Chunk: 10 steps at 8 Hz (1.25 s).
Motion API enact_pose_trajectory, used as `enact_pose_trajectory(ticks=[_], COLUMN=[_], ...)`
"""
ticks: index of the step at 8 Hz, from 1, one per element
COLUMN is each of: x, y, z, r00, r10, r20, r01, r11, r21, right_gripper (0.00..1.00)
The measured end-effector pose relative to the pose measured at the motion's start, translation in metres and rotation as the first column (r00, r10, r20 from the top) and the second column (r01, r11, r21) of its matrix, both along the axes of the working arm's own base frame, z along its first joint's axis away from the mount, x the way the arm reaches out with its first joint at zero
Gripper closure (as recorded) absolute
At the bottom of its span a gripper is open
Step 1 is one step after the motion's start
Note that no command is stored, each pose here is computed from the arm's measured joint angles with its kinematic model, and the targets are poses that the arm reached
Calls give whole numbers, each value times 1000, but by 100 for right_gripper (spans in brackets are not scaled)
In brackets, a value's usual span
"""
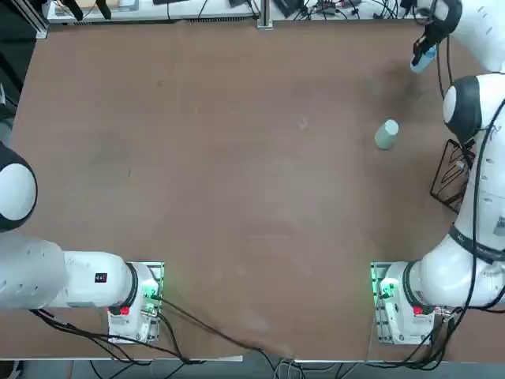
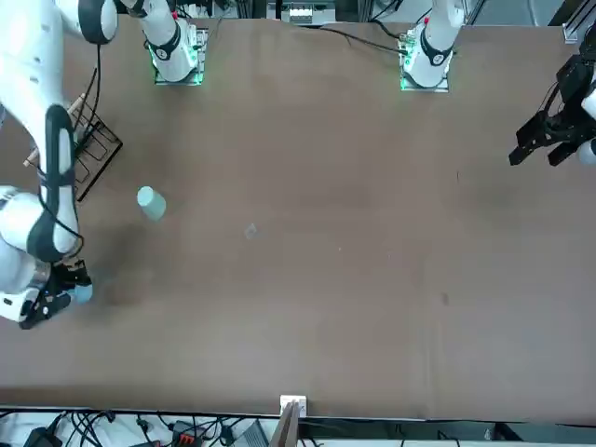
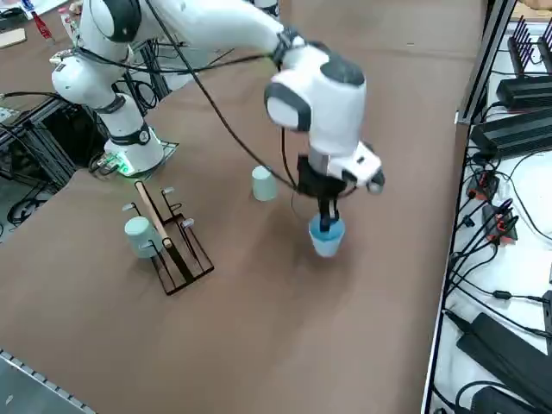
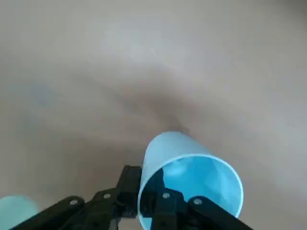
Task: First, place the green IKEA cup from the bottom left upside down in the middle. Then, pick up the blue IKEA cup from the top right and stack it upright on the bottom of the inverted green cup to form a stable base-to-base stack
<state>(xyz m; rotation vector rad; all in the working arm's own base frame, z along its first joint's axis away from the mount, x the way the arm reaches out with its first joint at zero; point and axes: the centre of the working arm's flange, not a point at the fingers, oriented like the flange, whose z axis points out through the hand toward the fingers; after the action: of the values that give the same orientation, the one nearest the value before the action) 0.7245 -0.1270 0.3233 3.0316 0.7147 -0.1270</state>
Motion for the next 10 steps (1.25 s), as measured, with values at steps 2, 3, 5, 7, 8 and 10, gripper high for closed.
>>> enact_pose_trajectory(ticks=[2, 3, 5, 7, 8, 10], x=[-13, -21, -36, -47, -53, -70], y=[36, 57, 87, 95, 99, 107], z=[62, 82, 103, 116, 122, 129], r00=[997, 994, 986, 979, 976, 967], r10=[-71, -109, -165, -202, -218, -253], r20=[-13, -9, -5, -2, -2, 2], r01=[71, 109, 165, 201, 218, 252], r11=[997, 993, 985, 977, 973, 965], r21=[33, 43, 57, 68, 74, 77], right_gripper=[96, 96, 96, 96, 96, 96])
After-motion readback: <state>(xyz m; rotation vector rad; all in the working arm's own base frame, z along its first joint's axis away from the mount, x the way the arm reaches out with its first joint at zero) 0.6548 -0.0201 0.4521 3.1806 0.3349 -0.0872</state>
